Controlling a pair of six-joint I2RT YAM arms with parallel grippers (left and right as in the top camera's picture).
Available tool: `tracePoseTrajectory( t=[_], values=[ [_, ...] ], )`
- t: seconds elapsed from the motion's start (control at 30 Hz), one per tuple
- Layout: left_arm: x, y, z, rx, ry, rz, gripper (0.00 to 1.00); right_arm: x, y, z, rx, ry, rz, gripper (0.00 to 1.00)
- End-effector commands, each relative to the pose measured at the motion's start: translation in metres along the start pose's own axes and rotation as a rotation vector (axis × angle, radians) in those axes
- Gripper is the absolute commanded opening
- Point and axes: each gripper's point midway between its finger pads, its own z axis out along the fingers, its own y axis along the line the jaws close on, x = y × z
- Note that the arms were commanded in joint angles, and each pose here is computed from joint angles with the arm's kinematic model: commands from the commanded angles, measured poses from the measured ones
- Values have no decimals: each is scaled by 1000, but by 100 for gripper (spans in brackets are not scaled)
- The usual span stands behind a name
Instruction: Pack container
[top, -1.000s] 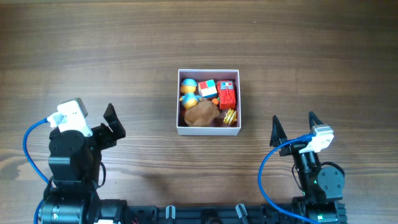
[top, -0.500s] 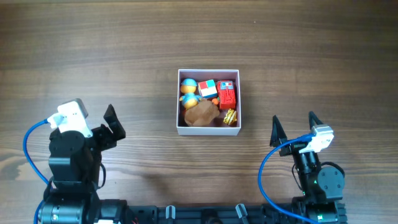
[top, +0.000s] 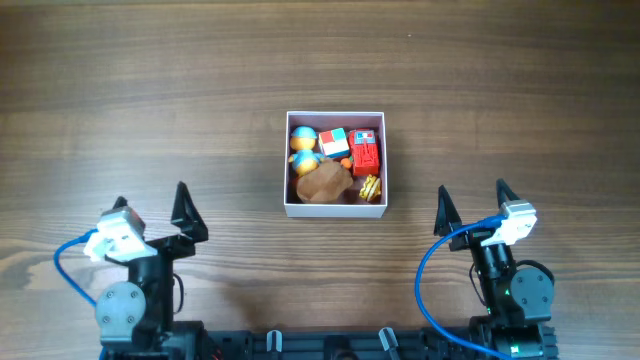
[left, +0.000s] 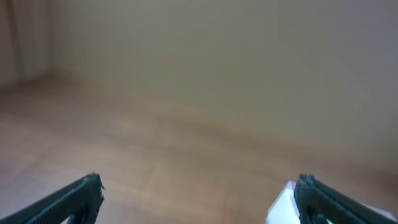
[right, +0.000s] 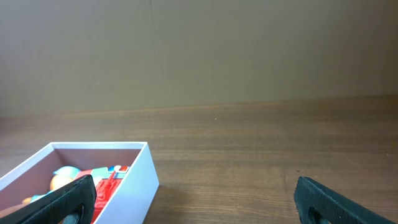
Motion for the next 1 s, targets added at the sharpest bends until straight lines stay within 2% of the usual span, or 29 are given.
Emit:
tracePoseTrajectory(
  t=[0.0,0.17,0.3,0.37,0.97],
  values=[
    [14,-9,12,97,-87,-14,100,-3,3,-1,-18,-15,-13,100],
    [49,0,22,104,-104,-11,100,-3,3,-1,-18,-15,-13,100],
    [68,0,23,110,-31,66,100,-3,3,-1,-18,-15,-12,100],
    [90,4,23,104,62,69,100,-3,3,-1,-18,-15,-13,100],
    [91,-2,22,135,66,67,100,-3,3,-1,-18,-15,-13,100]
  ],
)
